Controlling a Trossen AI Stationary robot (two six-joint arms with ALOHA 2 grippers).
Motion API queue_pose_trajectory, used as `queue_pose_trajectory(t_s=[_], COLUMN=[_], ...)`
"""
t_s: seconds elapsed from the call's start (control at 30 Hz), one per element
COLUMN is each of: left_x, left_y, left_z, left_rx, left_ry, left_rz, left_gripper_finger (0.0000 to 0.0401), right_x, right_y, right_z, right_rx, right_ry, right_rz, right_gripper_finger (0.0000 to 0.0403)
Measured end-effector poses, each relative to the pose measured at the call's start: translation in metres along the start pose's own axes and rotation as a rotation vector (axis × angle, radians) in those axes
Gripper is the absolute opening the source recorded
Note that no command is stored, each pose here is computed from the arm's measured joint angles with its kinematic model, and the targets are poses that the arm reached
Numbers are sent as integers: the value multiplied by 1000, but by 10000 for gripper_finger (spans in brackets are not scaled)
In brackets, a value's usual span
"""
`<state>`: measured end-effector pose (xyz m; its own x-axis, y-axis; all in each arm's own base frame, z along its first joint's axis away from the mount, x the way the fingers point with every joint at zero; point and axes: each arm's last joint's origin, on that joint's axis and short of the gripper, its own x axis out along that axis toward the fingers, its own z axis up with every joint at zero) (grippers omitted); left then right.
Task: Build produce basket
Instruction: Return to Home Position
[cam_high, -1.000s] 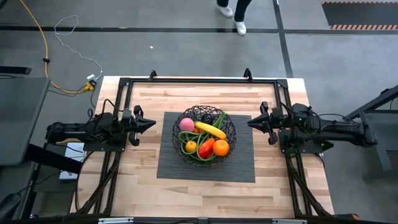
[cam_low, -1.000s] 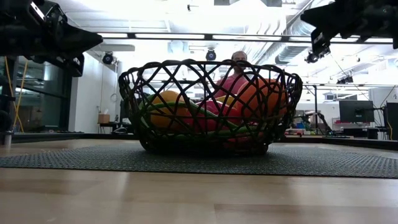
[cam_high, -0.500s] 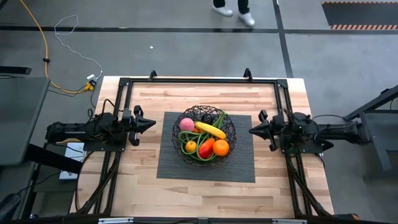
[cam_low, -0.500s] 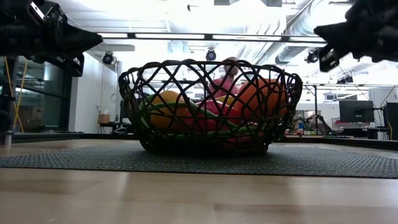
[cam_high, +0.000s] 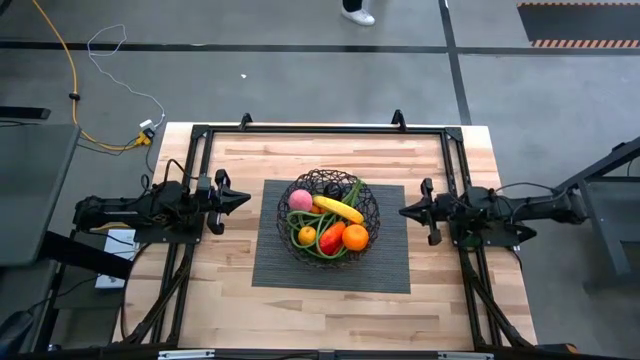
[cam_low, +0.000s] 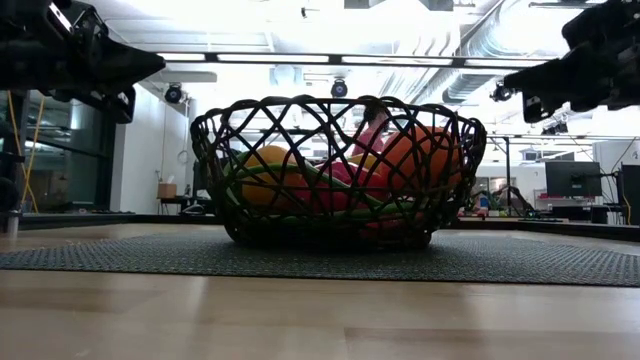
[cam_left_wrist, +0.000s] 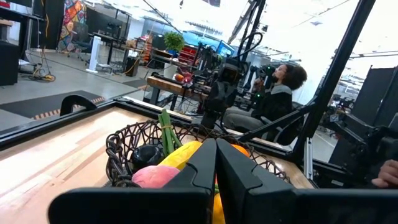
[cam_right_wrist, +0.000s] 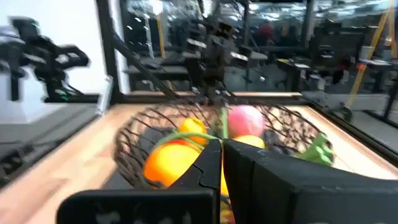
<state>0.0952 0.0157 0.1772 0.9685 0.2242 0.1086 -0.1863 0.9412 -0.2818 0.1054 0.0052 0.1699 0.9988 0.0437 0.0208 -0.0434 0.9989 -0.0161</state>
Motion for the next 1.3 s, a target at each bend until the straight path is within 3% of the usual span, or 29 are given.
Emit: queue_pose_trajectory(t_s=[0.13, 0.27, 0.4, 0.87, 1.3], left_x=[0, 0, 0, 0, 0], left_y=[0, 0, 0, 0, 0], left_z=[0, 0, 0, 0, 0], left_rx=[0, 0, 0, 0, 0], left_ry=[0, 0, 0, 0, 0], left_rz=[-1, -1, -1, 0, -1], left_gripper_finger=[1, 1, 1, 1, 1], right_x=[0, -1, -1, -1, -1], right_y=[-3, -5, -5, -5, -5], right_z=[-3, -10, -11, -11, -11], right_rx=[14, -53, -52, 121, 120], right_ry=[34, 110, 117, 108, 109], right_rz=[-67, -151, -154, -160, -161], right_gripper_finger=[0, 0, 0, 0, 0])
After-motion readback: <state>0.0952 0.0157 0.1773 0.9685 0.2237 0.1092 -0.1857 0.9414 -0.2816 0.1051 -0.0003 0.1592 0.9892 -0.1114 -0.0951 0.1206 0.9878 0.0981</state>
